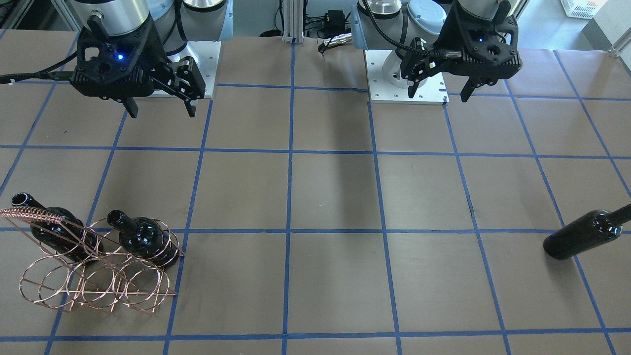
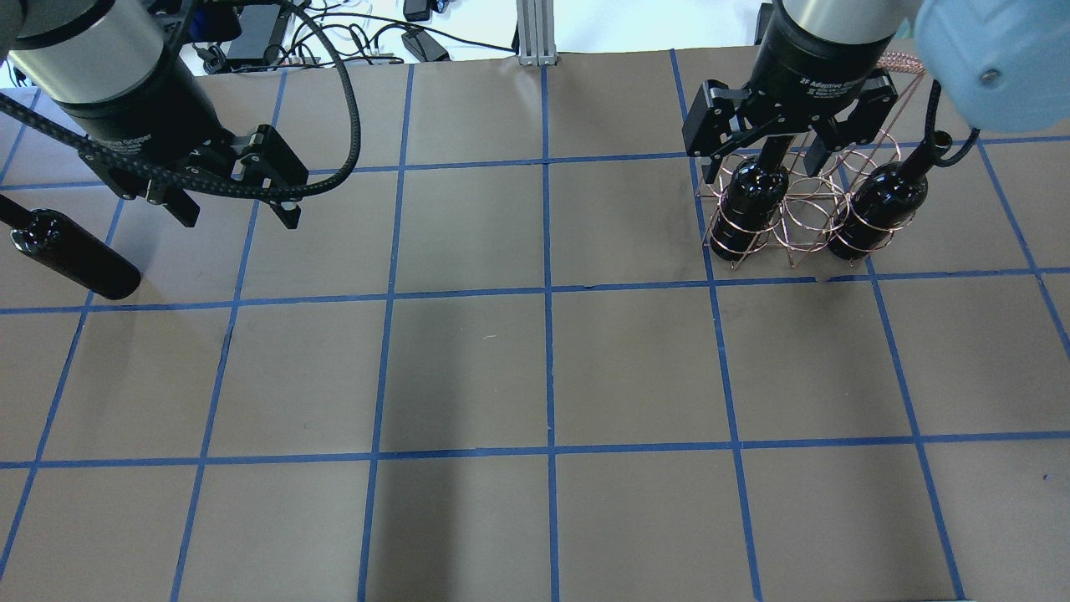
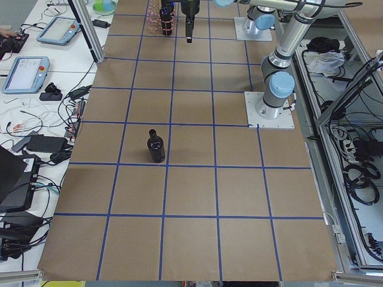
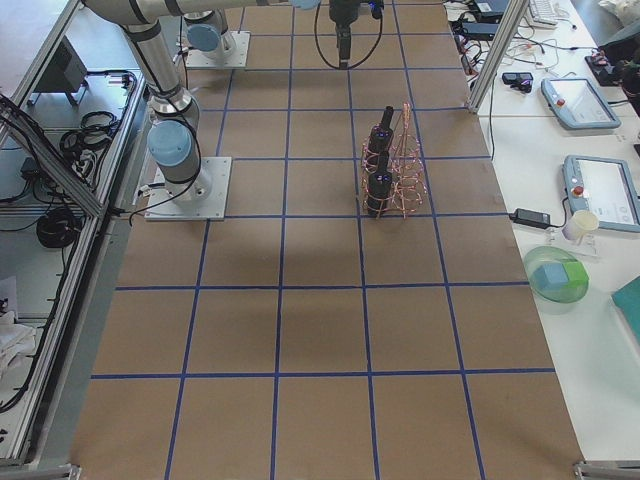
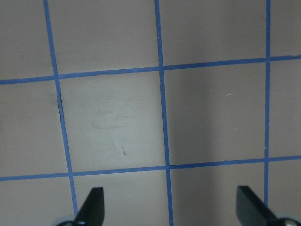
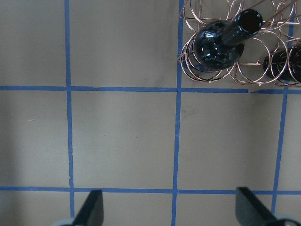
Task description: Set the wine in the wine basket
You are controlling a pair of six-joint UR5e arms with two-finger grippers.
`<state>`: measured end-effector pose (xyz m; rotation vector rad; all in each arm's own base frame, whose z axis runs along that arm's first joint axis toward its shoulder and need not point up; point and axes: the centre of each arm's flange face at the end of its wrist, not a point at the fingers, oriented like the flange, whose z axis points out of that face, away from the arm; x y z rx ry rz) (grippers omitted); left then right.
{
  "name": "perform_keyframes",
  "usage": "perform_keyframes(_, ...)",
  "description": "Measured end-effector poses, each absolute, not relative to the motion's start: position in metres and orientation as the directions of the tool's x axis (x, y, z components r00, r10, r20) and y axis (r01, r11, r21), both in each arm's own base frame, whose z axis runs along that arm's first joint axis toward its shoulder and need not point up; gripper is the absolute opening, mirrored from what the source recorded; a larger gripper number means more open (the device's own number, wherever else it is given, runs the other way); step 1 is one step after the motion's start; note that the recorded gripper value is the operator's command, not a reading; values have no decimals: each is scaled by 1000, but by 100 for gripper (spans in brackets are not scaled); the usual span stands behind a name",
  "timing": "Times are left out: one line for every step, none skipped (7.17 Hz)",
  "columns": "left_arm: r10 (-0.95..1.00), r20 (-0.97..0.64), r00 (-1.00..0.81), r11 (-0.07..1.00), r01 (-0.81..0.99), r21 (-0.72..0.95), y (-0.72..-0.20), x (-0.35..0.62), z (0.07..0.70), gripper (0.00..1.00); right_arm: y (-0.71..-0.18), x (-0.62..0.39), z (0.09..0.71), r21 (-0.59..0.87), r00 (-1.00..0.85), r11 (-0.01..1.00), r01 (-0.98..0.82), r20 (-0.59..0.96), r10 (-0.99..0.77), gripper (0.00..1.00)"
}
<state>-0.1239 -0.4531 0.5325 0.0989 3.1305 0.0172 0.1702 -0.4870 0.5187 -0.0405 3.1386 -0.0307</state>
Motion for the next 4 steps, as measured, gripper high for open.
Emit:
perform_keyframes(64,-9,-998,998,64,13,-453,-124,531,100,-487,170,519,-20,-1000,999,-26,-3,-26,100)
perform_keyframes(67,-8,-998,998,67,17,-453,-124,530,100,-487,170,519,-20,-1000,999,-27,-3,-27,100)
perform_keyframes(70,-8,-997,997,70,19,-454,-124,528,100,-487,170,519,-20,-1000,999,-28,-3,-28,100)
perform_keyframes(75,-8,-997,997,75,21,-454,-123,528,100,-487,170,517,-18,-1000,999,-28,-3,-28,100)
